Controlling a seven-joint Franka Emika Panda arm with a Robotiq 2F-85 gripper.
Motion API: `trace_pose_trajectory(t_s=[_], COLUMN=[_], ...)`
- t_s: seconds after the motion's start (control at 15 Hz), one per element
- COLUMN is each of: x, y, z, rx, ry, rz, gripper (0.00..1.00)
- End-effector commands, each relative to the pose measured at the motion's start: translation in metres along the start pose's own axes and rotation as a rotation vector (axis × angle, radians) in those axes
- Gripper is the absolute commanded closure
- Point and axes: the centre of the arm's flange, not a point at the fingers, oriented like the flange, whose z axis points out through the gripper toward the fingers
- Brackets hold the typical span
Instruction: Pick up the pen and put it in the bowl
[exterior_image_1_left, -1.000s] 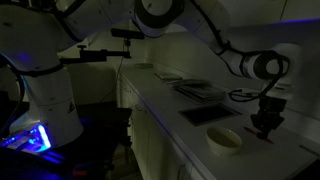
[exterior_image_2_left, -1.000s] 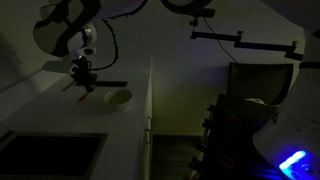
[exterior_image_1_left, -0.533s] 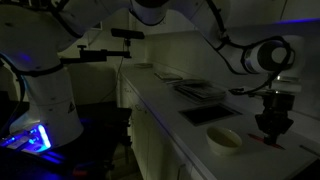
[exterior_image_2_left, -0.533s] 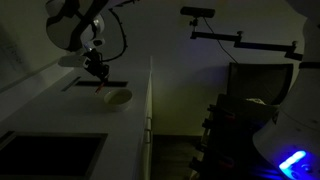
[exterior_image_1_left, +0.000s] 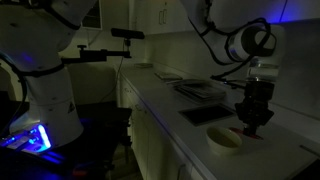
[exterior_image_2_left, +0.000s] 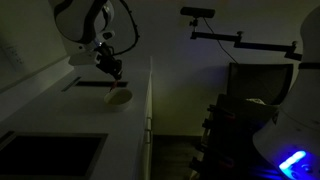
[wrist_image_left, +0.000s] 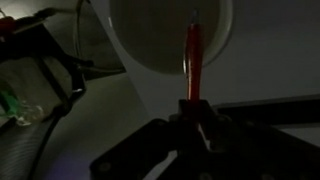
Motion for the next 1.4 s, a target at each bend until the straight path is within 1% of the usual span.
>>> trace_pose_trajectory(t_s=[0.0,0.2,0.47,0.53,0.87,0.93,1.0,1.2,1.27,1.33], x=[-0.009,-0.024,-0.047,-0.051,-0.067,-0.069,-0.070,-0.069,-0.066,-0.063], y=[0.050,0.061,0.057,0.054,0.042,0.041,0.040,0.041,0.043,0.044], z=[-0.006,-0.004,0.004,0.007,0.014,0.015,0.016,0.017,0.015,0.014], rx=[0.007,-0.007,-0.022,-0.020,-0.015,-0.016,-0.013,0.000,0.007,0.014], ry=[0.018,0.051,0.148,0.159,0.141,0.120,0.110,0.094,0.079,0.060], rz=[0.014,0.012,0.065,0.065,0.060,0.048,0.043,0.054,0.053,0.048], gripper=[0.96,0.96,0.96,0.96,0.96,0.60,0.59,0.38,0.30,0.23])
